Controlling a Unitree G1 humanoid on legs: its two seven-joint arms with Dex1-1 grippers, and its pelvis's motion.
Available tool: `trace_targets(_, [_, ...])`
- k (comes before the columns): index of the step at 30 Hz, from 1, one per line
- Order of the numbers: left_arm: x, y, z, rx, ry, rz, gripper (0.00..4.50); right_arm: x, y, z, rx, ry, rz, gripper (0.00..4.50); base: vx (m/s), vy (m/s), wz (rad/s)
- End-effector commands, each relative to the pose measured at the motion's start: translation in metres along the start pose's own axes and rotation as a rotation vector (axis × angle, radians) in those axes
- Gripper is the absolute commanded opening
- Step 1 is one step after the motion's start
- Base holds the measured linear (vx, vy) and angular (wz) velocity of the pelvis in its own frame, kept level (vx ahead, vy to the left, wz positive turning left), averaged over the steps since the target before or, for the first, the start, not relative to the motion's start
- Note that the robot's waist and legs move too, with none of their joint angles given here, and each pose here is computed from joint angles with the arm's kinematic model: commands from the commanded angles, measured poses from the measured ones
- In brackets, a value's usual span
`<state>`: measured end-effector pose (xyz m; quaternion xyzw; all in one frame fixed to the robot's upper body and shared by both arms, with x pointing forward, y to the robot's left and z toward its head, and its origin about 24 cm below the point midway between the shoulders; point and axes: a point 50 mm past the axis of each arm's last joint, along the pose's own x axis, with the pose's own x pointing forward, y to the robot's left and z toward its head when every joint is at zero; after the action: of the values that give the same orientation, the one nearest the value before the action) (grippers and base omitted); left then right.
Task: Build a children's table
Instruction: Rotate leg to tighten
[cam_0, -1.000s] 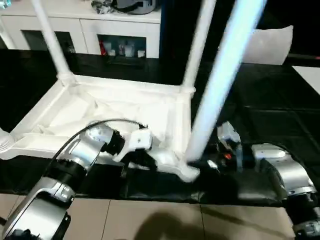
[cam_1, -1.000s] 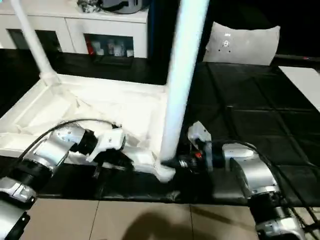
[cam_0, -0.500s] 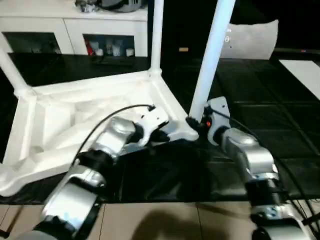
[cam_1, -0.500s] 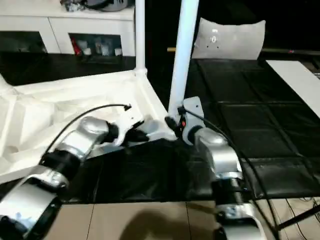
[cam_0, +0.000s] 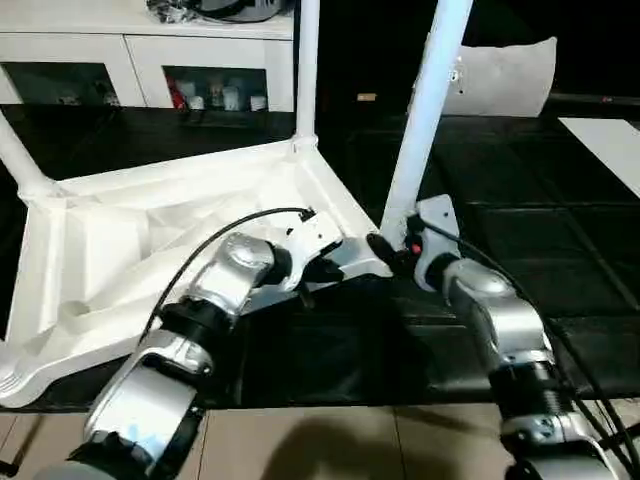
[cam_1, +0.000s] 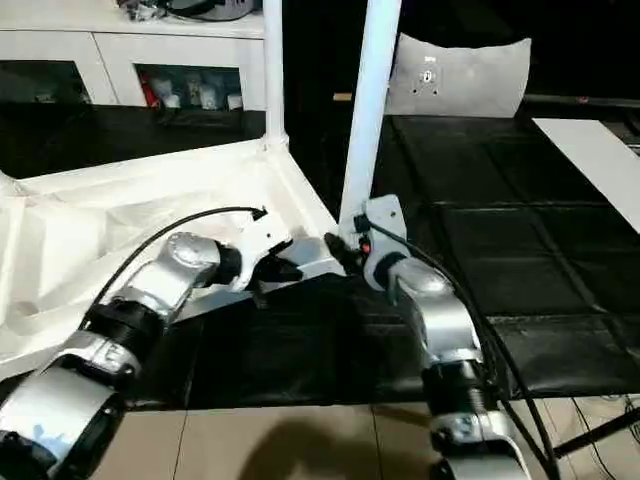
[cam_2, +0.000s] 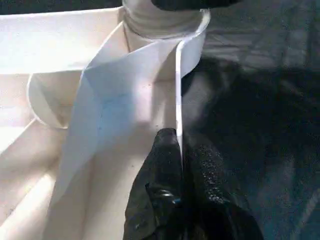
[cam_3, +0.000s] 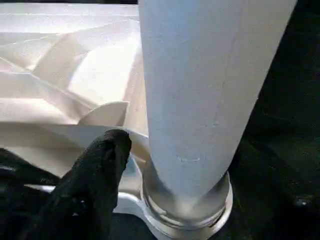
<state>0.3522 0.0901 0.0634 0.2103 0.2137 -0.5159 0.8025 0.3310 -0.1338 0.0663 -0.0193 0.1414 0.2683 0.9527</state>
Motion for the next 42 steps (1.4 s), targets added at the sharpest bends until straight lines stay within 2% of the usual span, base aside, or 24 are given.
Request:
trace_targets(1, [-0.006,0.0,0.015,0.1,-0.058,-0.052,0.0,-0.007,0.005,0.003,-0.052,-0.037,0.154,3.69,0.0,0.0,0.0])
trace_targets(2, [-0.006,0.0,0.015,0.1,-0.058,-0.052,0.0,-0.007,0.005,0.003,-0.052,-0.037,0.154,3.69,0.0,0.0,0.0])
trace_targets(4, [-0.007,0.0,0.013,0.106,-0.051,-0.061,0.0,-0.009,0.003,0.002,-0.06,-0.034,0.169,4.07,0.0,0.0,0.0])
trace_targets(6, [-0.01,-0.001,0.009,0.128,-0.04,-0.092,0.0,-0.015,-0.001,0.001,-0.079,-0.029,0.205,4.1,0.0,0.0,0.0])
trace_targets(7, [-0.016,-0.004,0.001,0.174,-0.028,-0.17,0.0,-0.025,-0.01,0.001,-0.12,-0.017,0.268,4.32,0.0,0.0,0.0])
trace_targets(9, [-0.02,-0.006,-0.002,0.196,-0.025,-0.223,0.0,-0.03,-0.014,0.0,-0.149,-0.004,0.303,4.43,0.0,0.0,0.0])
trace_targets(12, [-0.028,-0.009,-0.01,0.24,0.009,-0.31,0.0,-0.04,-0.02,-0.001,-0.22,0.016,0.401,4.43,0.0,0.0,0.0])
trace_targets(15, [-0.029,-0.009,-0.011,0.246,0.013,-0.318,0.0,-0.041,-0.02,-0.001,-0.222,0.019,0.416,4.43,0.0,0.0,0.0])
trace_targets(21, [-0.04,-0.018,-0.018,0.334,0.059,-0.476,0.0,-0.056,-0.015,-0.008,-0.208,0.088,0.719,4.43,0.0,0.0,0.0])
trace_targets(22, [-0.041,-0.02,-0.018,0.342,0.06,-0.494,0.0,-0.057,-0.014,-0.009,-0.208,0.092,0.747,4.17,0.0,0.0,0.0])
trace_targets(25, [-0.042,-0.023,-0.018,0.348,0.053,-0.525,0.0,-0.059,-0.011,-0.01,-0.19,0.097,0.794,3.98,0.0,0.0,0.0])
trace_targets(27, [-0.044,-0.025,-0.018,0.357,0.051,-0.55,0.0,-0.06,-0.01,-0.011,-0.18,0.1,0.832,3.69,0.0,0.0,0.0])
trace_targets(30, [-0.044,-0.025,-0.017,0.369,0.055,-0.559,0.0,-0.059,-0.008,-0.012,-0.17,0.1,0.86,3.65,0.0,0.0,0.0])
trace_targets(32, [-0.044,-0.026,-0.017,0.37,0.055,-0.561,0.0,-0.059,-0.007,-0.012,-0.168,0.099,0.868,3.26,0.0,0.0,0.0])
trace_targets(35, [-0.045,-0.026,-0.017,0.377,0.054,-0.571,0.0,-0.059,-0.005,-0.012,-0.158,0.101,0.908,3.22,0.0,0.0,0.0])
trace_targets(37, [-0.045,-0.027,-0.016,0.378,0.054,-0.573,0.0,-0.059,-0.005,-0.012,-0.156,0.102,0.917,2.9,0.0,0.0,0.0])
trace_targets(42, [-0.045,-0.026,-0.016,0.382,0.055,-0.57,0.0,-0.06,-0.002,-0.014,-0.159,0.118,0.944,2.5,0.0,0.0,0.0])
